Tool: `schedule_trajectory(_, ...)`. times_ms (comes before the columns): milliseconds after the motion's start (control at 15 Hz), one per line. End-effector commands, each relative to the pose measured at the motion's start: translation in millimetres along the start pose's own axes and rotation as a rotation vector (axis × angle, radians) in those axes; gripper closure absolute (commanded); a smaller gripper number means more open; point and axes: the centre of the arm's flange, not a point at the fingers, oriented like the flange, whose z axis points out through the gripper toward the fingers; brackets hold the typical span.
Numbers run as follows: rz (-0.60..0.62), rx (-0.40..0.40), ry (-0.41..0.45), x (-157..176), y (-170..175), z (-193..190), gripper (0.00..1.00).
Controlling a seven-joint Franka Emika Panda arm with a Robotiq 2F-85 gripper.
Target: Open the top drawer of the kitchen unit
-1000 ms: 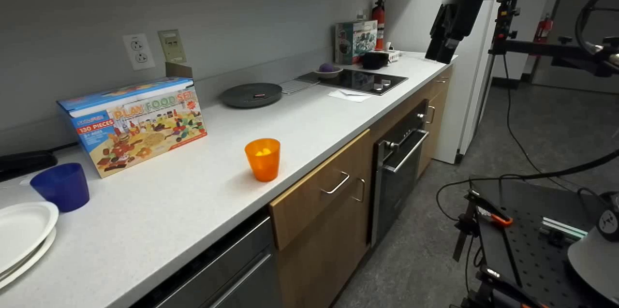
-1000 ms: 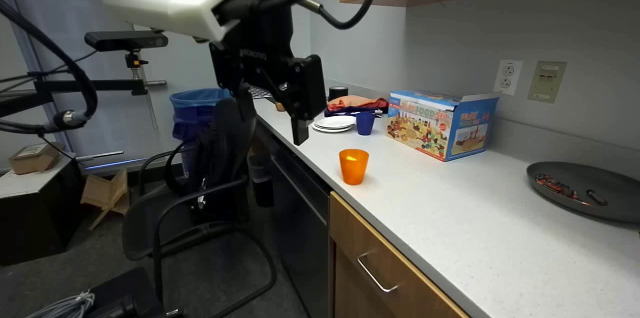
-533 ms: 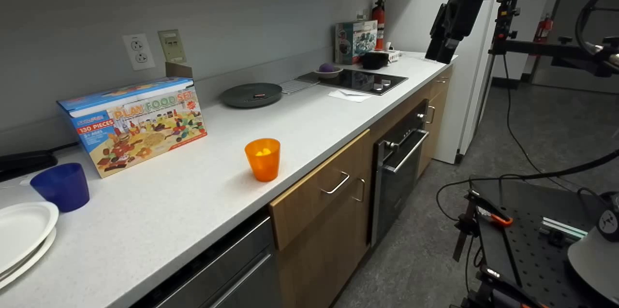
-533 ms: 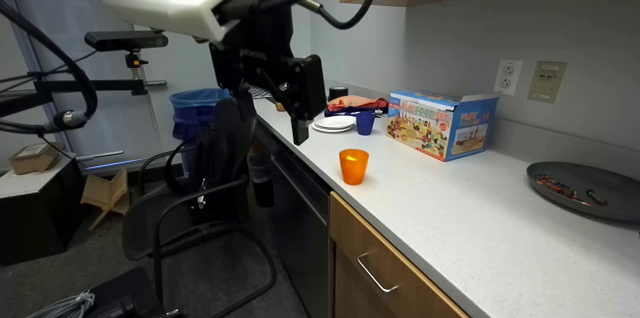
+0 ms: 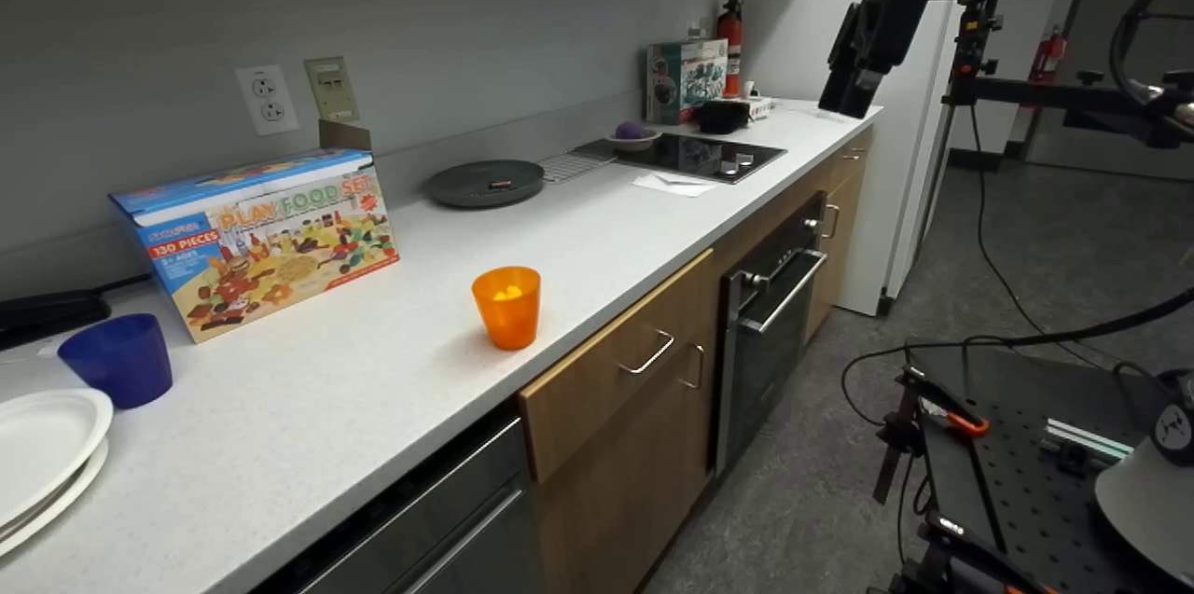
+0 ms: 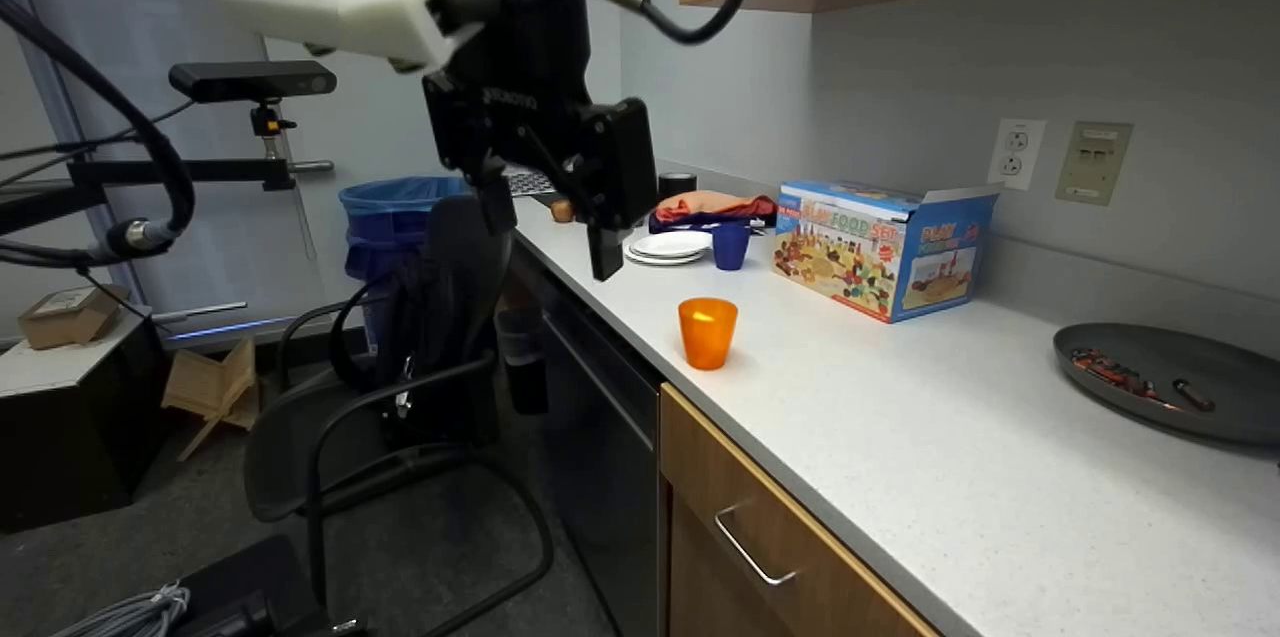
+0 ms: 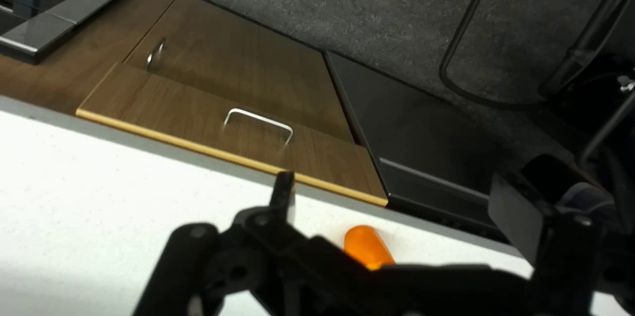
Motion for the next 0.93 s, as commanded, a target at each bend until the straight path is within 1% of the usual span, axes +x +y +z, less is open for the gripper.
schedule_trajectory(0, 0.051, -0.037, 0.003, 67.5, 16.5, -61.6, 0.0)
schedule_trajectory(200, 0.134, -0.091, 0.014, 108.6, 24.1, -102.5, 0.0)
schedule_trajectory(267, 0.08, -0.066, 0.057, 61.8, 12.3, -71.3, 0.0)
schedule_trajectory(333, 0.098, -0.076, 0.057, 73.6, 13.7, -80.2, 0.0)
schedule_trajectory(467, 0.112, -0.084, 0.047, 87.7, 15.2, -83.9, 0.0)
schedule_trajectory(800, 0.118, -0.085, 0.037, 91.8, 17.7, -80.3, 0.0)
schedule_trajectory(867, 0.143, -0.09, 0.019, 92.5, 21.9, -68.0, 0.0)
